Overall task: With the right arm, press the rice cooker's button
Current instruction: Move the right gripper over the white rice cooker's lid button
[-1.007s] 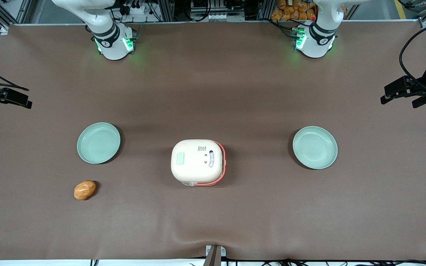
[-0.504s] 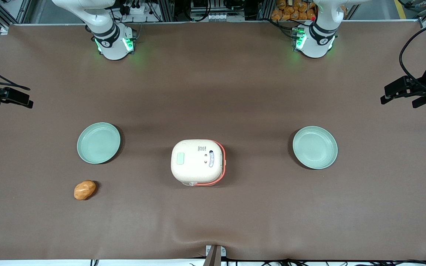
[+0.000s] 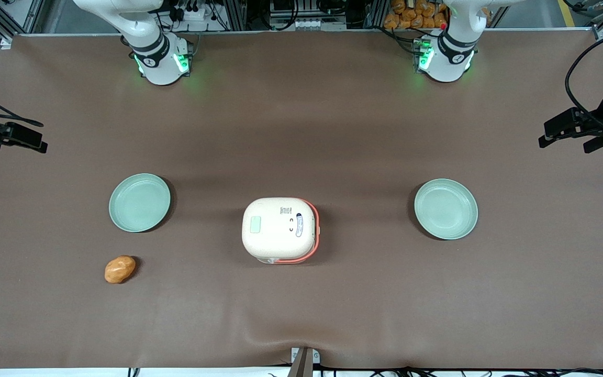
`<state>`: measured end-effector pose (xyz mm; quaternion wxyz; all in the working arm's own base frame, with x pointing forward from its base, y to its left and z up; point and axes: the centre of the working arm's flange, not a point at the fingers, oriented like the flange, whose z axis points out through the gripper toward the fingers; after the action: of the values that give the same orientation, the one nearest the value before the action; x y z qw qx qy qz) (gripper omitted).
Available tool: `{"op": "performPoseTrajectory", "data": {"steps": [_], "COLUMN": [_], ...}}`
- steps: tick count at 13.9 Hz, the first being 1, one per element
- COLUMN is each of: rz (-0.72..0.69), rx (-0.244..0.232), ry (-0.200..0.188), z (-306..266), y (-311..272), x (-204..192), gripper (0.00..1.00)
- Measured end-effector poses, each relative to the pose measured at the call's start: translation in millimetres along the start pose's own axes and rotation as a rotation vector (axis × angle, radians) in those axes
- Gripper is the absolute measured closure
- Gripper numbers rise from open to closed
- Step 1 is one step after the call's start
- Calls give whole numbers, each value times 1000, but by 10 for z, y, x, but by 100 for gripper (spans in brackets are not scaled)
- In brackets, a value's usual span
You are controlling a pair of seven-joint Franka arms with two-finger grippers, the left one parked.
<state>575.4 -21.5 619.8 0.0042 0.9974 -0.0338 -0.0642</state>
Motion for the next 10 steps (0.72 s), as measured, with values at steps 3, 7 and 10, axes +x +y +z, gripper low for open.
{"op": "performPoseTrajectory", "data": {"steps": [3,7,10], "rz": [-80,-166,-252], "rx": [-4,-15,-28], "ry": [-22,-42,-30], "z": [13,33,105], "y": [-184,-619,-1144], "x": [-36,-102,-117], "gripper": [0,0,0]}}
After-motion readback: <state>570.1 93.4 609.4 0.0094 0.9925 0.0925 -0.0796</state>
